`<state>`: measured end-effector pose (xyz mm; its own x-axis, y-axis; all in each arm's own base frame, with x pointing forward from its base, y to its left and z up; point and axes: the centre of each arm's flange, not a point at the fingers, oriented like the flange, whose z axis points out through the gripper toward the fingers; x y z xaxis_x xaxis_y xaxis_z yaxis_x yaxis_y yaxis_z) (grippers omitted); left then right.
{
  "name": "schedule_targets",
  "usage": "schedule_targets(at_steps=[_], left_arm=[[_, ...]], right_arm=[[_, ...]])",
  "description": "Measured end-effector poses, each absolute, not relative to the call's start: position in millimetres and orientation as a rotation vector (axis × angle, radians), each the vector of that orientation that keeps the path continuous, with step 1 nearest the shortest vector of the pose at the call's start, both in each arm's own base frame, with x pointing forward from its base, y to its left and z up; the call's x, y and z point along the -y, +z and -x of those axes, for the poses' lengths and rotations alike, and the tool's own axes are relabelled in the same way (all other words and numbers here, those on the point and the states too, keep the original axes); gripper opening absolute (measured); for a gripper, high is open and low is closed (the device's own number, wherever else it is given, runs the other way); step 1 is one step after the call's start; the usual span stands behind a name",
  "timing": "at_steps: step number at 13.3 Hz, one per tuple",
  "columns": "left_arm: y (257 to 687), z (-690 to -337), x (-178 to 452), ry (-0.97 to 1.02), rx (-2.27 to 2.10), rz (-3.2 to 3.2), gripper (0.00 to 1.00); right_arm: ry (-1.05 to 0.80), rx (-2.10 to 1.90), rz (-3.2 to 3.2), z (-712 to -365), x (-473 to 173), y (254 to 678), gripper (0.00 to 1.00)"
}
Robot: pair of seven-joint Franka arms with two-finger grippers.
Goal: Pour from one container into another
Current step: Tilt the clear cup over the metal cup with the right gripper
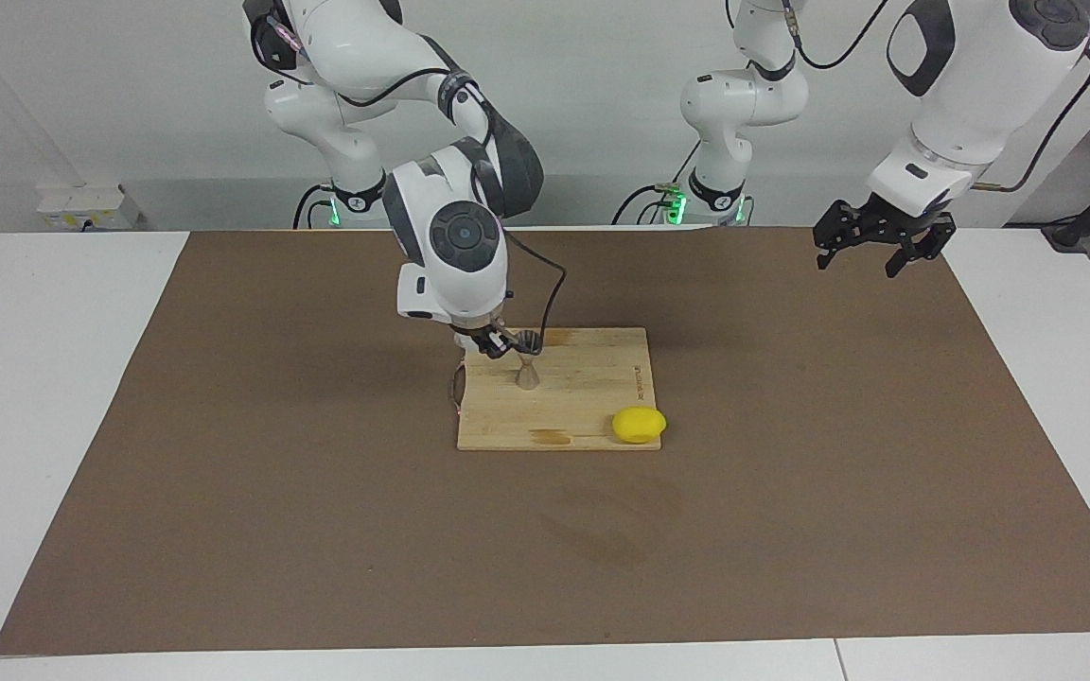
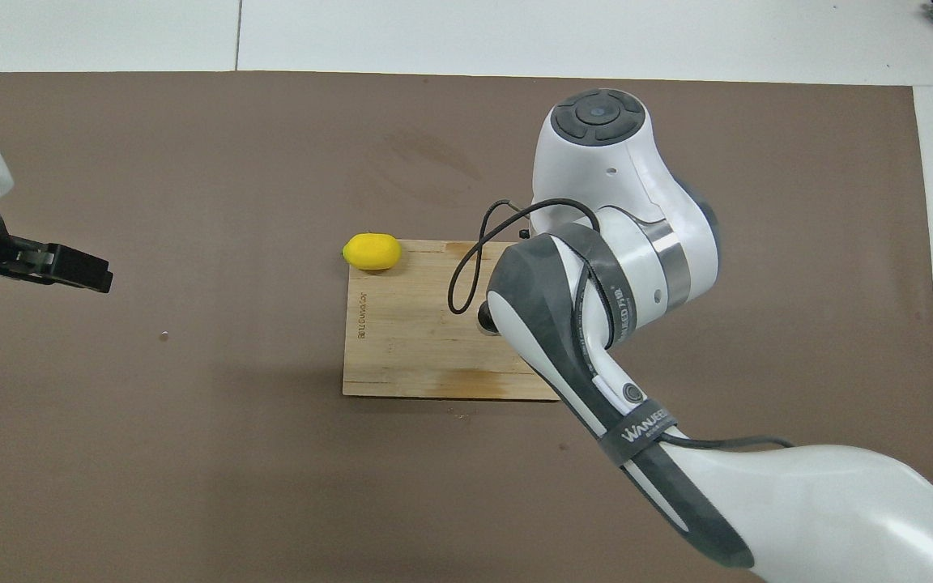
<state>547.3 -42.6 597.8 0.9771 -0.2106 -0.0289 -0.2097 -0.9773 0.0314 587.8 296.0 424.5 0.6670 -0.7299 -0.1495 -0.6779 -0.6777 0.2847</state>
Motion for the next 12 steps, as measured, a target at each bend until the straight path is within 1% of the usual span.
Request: schedule_targets(at_steps=[4,12], left_arm=[[602,-550,36,-0.035,0.310,-3.097,1.00],[611,-547,42,-0.011,0.329,-3.097,1.00]], right_arm=[[-0.316,1.057,-2.678,-583,-322,417,0.49],[-0.193,1.000,-2.665,-588,-333,418,0.49]])
